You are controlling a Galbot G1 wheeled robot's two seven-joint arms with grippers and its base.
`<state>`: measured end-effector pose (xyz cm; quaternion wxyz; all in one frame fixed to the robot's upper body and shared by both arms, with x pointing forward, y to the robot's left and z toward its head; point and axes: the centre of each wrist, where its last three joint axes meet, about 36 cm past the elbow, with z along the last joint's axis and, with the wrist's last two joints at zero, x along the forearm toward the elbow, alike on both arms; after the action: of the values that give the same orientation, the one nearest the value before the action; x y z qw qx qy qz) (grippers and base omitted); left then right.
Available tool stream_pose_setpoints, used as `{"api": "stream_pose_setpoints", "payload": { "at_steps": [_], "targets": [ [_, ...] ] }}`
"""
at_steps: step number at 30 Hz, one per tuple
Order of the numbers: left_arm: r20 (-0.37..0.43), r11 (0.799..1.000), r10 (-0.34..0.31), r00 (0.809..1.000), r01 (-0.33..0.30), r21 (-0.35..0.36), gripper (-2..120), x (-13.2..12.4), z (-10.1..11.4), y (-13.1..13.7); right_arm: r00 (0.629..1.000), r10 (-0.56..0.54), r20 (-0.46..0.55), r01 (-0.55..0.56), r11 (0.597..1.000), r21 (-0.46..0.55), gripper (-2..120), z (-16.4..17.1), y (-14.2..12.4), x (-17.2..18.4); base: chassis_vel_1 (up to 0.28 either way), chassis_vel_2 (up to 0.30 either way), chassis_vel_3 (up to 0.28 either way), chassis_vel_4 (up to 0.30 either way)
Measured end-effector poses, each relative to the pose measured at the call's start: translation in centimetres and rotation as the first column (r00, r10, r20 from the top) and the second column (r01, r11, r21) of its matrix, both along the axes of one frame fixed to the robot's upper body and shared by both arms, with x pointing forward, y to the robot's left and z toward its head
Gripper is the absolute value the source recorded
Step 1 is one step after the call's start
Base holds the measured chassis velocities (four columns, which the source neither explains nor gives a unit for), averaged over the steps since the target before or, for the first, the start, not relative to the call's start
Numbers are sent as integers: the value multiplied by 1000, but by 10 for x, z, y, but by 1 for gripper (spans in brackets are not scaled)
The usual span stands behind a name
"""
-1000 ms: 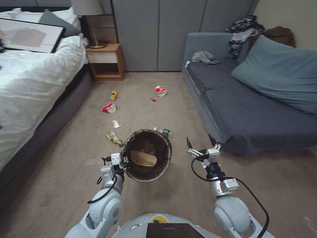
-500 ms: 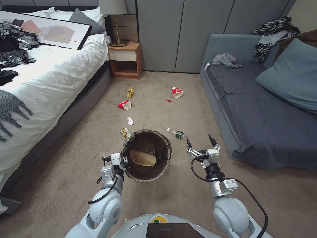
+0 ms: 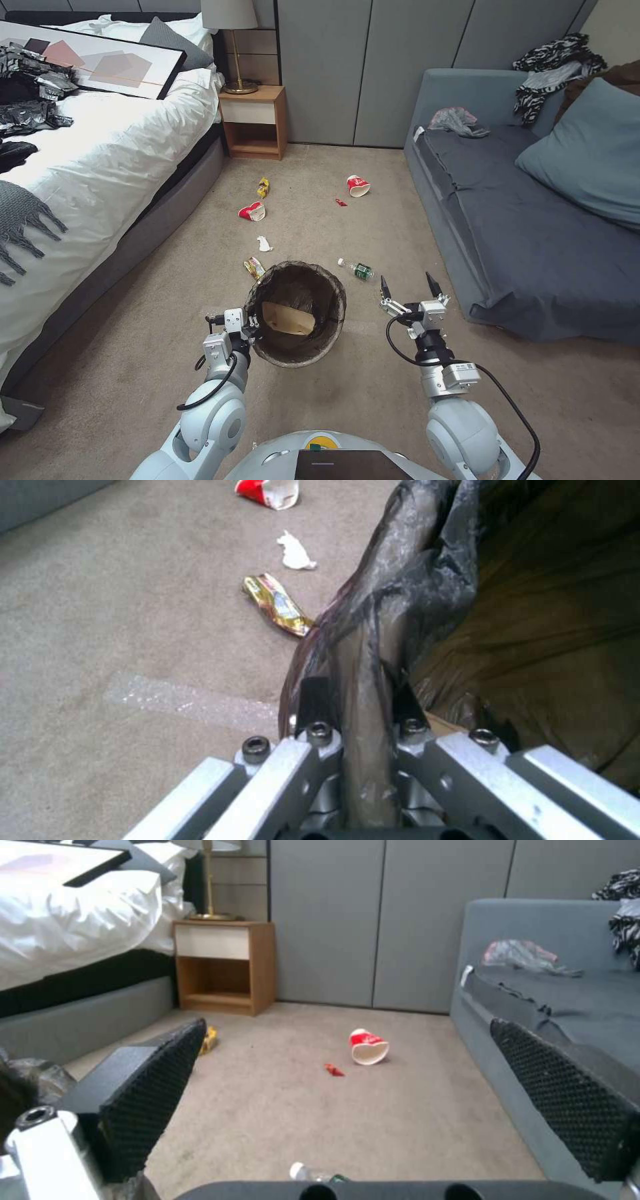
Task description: Pick up the trash bin, then pick up the garbage from the floor and place it into the trash bin.
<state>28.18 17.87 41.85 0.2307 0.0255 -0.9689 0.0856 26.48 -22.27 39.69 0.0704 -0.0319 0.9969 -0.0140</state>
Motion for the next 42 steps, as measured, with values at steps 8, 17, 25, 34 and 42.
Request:
{"api": "stream_pose_setpoints", "payload": {
  "at_steps": [8, 17, 25, 34, 42],
  "targets": [
    [-1, 1000, -2, 1000, 2, 1, 0, -1, -1, -1, 1000, -4, -3, 4, 1000, -2, 100, -1, 0, -1, -10, 8, 14, -16],
    [1, 1000, -1, 1000, 1, 2, 0, -2, 0, -1, 1000, -3, 1, 3, 1000, -2, 100, -1, 0, 0, -132, 152, 141, -150],
    [4, 1000, -2, 1000, 2, 2, 0, -2, 0, -1, 1000, -3, 1, 3, 1000, -1, 100, 0, 0, 0, -258, 253, 260, -261],
    [6, 1000, -1, 1000, 1, 0, 0, -1, 0, -1, 1000, -1, 1, 1, 1000, -4, 100, -1, 1, -1, -333, 340, 341, -335],
    [8, 1000, 1, 1000, -1, 1, 0, -1, 0, -1, 1000, -5, 5, 5, 1000, -6, 100, -2, 2, 2, -288, 279, 268, -256]
  ]
}}
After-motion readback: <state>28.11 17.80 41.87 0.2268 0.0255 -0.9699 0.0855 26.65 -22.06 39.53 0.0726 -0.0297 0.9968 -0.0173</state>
